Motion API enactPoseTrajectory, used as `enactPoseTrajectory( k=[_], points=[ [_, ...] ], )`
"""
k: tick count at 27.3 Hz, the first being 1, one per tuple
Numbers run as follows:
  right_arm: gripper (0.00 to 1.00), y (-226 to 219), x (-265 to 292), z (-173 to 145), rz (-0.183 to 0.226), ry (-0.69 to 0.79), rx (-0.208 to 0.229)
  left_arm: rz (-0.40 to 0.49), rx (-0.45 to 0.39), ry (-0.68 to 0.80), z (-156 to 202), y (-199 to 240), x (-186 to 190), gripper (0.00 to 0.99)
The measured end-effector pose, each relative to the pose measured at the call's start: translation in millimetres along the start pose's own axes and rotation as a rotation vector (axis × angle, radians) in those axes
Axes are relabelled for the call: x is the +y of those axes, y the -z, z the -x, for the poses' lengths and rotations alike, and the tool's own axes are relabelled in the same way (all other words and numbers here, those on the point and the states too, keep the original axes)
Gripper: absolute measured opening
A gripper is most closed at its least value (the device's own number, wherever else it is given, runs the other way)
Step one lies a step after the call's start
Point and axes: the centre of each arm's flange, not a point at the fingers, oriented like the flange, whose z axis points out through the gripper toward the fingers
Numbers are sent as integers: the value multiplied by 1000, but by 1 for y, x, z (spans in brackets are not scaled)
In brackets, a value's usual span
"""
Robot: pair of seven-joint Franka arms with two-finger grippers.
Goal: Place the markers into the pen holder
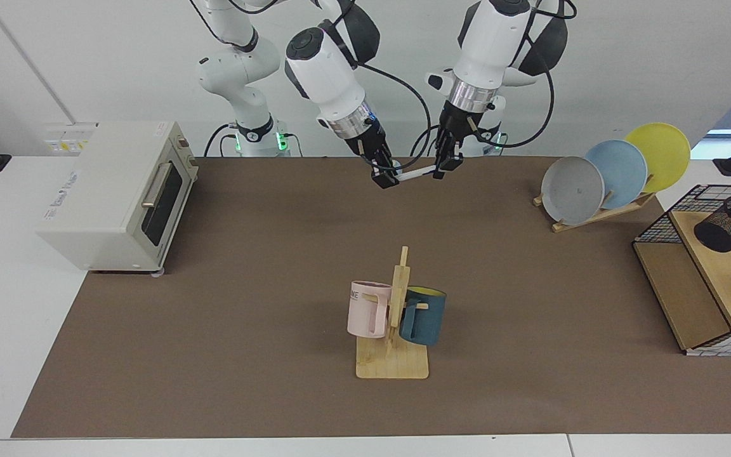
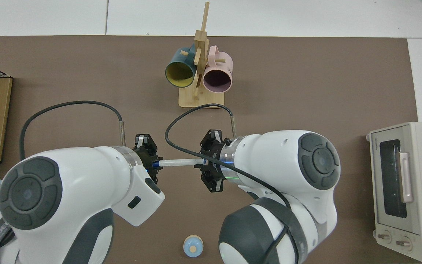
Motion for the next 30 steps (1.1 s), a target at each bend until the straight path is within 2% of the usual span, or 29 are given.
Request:
enactPoseTrajectory(
  k=[1, 3, 4, 5, 7, 8, 9, 11, 12, 14, 19, 23, 26, 30],
  points=[
    [273, 0, -1, -1, -6, 10, 14, 4, -1, 2, 0, 0, 1, 163],
    [419, 1, -2, -3, -15, 25, 36, 15, -6, 9, 1, -1, 1, 163],
    [445, 1, -2, -4, -19, 30, 44, 23, -10, 11, 2, -2, 2, 163],
    [546, 1, -3, -5, -22, 33, 50, 30, -16, 13, 4, -2, 2, 163],
    [621, 3, -5, -7, -28, 35, 56, 38, -40, 16, 11, -3, 1, 163],
    [722, 4, -6, -8, -30, 36, 57, 40, -55, 16, 16, -3, 0, 163],
    [775, 5, -7, -9, -32, 38, 58, 42, -70, 18, 21, -3, -1, 163],
    [846, 8, -8, -12, -35, 50, 63, 48, -103, 25, 32, -2, -3, 163],
    [943, 10, -9, -14, -34, 63, 71, 51, -116, 33, 39, -1, -5, 163],
    [996, 15, -11, -22, -21, 99, 97, 54, -137, 57, 57, 1, -10, 163],
    [1000, 43, -15, -57, 48, 231, 168, 43, -188, 151, 122, 11, -27, 163],
    [1000, 76, -19, -97, 108, 344, 201, 25, -248, 226, 184, 20, -40, 163],
    [1000, 96, -22, -122, 133, 418, 221, 2, -315, 241, 214, 29, -50, 163],
    [1000, 115, -25, -150, 162, 526, 273, -24, -400, 257, 243, 44, -67, 163]
  ],
)
